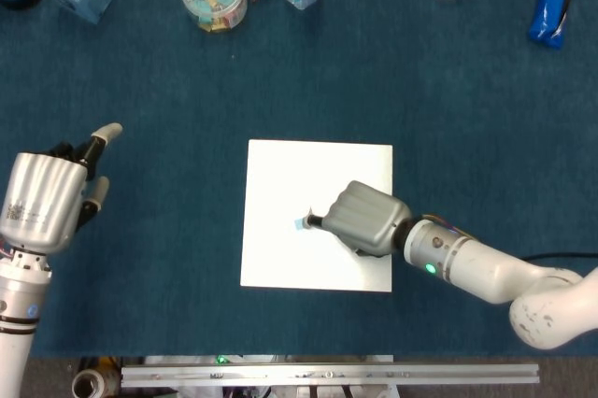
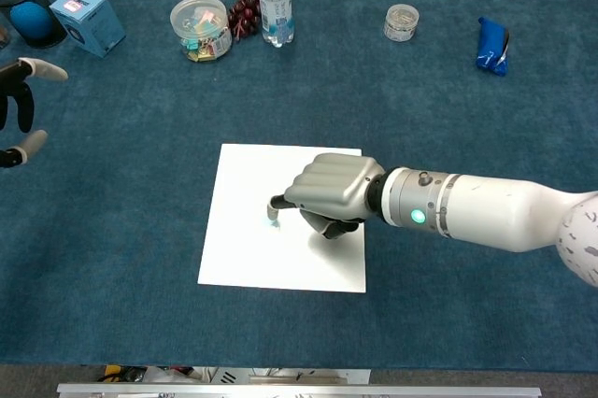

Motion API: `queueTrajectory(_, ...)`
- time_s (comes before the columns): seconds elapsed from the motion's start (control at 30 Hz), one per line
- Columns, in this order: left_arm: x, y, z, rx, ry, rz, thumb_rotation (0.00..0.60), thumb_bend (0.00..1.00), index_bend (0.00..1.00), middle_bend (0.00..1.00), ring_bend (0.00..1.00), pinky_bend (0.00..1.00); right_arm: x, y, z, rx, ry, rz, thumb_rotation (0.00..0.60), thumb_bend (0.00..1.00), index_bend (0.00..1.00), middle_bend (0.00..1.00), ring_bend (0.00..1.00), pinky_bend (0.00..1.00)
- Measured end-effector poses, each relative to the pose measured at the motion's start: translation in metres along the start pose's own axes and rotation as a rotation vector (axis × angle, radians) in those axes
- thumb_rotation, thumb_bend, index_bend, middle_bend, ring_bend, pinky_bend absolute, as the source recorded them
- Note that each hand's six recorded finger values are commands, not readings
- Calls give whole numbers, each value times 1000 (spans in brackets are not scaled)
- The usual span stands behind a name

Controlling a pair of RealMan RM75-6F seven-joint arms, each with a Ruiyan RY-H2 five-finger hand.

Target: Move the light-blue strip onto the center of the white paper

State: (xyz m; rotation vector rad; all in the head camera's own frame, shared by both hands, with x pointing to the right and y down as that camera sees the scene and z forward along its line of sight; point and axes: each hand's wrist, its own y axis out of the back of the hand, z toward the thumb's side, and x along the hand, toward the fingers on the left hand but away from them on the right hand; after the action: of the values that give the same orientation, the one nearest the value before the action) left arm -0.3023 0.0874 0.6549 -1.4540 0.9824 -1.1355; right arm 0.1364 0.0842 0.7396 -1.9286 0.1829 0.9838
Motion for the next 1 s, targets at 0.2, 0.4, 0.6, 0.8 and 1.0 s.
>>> queueTrajectory(0.2, 0, 0, 0, 0, -1, 2, 600, 326, 247, 620, 635, 874, -2, -6, -3, 2, -19, 20, 600, 1000, 229, 1000, 1000, 1000)
queueTrajectory(0.4, 0, 1, 1, -3, -4, 4, 600, 327, 247, 619, 634, 874, -4, -7, -5, 1, -31, 31, 600, 1000, 229, 1000, 1000, 1000)
queueTrajectory(0.6, 0, 1, 0, -4, -3, 6, 600, 327, 247, 619, 634, 875, -5, -9, -4, -1, -31, 44, 600, 1000, 229, 1000, 1000, 1000)
queueTrajectory(0.8, -1, 2, 0, -4, -4, 6, 600, 327, 247, 619, 635, 875, -5, -9, -1, -2, -26, 47, 600, 1000, 229, 1000, 1000, 1000)
queueTrajectory(1.0, -1, 3, 0, -6, -6, 11, 600, 327, 247, 618, 635, 875, -7, -7, 0, -5, -28, 37, 600, 1000, 229, 1000, 1000, 1000)
